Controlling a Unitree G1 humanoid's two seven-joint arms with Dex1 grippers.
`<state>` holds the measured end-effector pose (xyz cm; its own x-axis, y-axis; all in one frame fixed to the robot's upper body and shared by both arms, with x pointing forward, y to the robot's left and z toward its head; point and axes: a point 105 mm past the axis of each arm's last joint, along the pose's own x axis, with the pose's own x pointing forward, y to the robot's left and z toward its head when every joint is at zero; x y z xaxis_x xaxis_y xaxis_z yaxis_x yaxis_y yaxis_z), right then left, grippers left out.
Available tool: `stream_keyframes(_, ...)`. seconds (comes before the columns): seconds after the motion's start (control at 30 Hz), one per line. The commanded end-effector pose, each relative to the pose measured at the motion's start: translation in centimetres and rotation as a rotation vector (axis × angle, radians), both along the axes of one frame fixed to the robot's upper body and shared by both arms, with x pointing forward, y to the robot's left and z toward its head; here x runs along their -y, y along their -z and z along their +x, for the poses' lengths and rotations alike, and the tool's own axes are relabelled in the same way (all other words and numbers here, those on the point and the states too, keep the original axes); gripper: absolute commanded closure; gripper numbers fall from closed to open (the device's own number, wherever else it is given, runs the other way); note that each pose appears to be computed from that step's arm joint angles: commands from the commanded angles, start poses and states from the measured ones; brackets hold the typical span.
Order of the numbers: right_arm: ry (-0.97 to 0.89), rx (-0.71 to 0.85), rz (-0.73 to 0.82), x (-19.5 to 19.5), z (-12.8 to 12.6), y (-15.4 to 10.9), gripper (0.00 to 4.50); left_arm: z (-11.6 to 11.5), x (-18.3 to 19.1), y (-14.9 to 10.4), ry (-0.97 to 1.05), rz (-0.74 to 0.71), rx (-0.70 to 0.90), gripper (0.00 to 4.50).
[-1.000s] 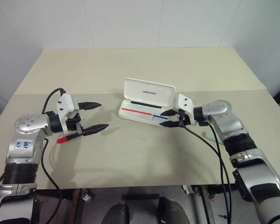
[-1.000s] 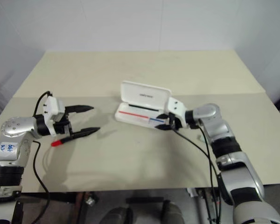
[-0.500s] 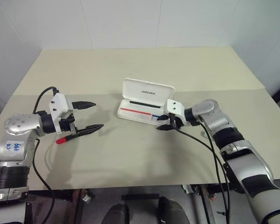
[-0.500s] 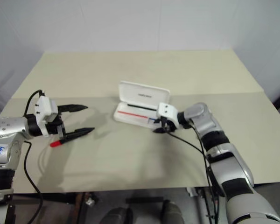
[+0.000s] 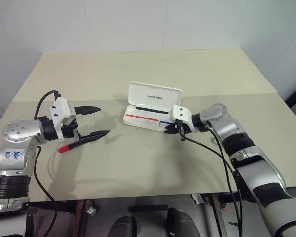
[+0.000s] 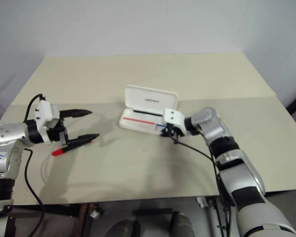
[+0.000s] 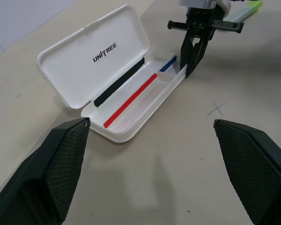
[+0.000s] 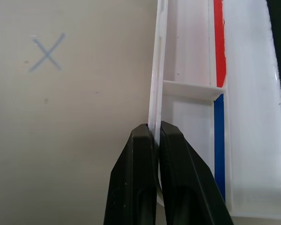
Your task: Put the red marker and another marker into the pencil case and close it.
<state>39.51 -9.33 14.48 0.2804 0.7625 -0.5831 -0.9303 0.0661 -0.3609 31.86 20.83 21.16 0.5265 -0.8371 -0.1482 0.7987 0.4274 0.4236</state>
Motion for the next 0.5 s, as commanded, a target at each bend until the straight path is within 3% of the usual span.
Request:
stream_keyframes(0.03,-0.089,0.032,0.009,0.5,-1.4,-1.6,4.48,-0.3,0.3,-1.4,0.026,0.000,0.051,0.00)
stream_keyframes(0.3,-0.190,0.012,-0.044,3.2,-6.5,-0.9,4.48,-0.3,0.4,-0.8,0.039,-0.006,0.035,0.00)
stream_keyframes(0.5,-0.160,0.000,-0.079,5.1,-8.1,0.5,4.48,-0.4,0.5,-0.4,0.042,-0.018,0.024,0.00)
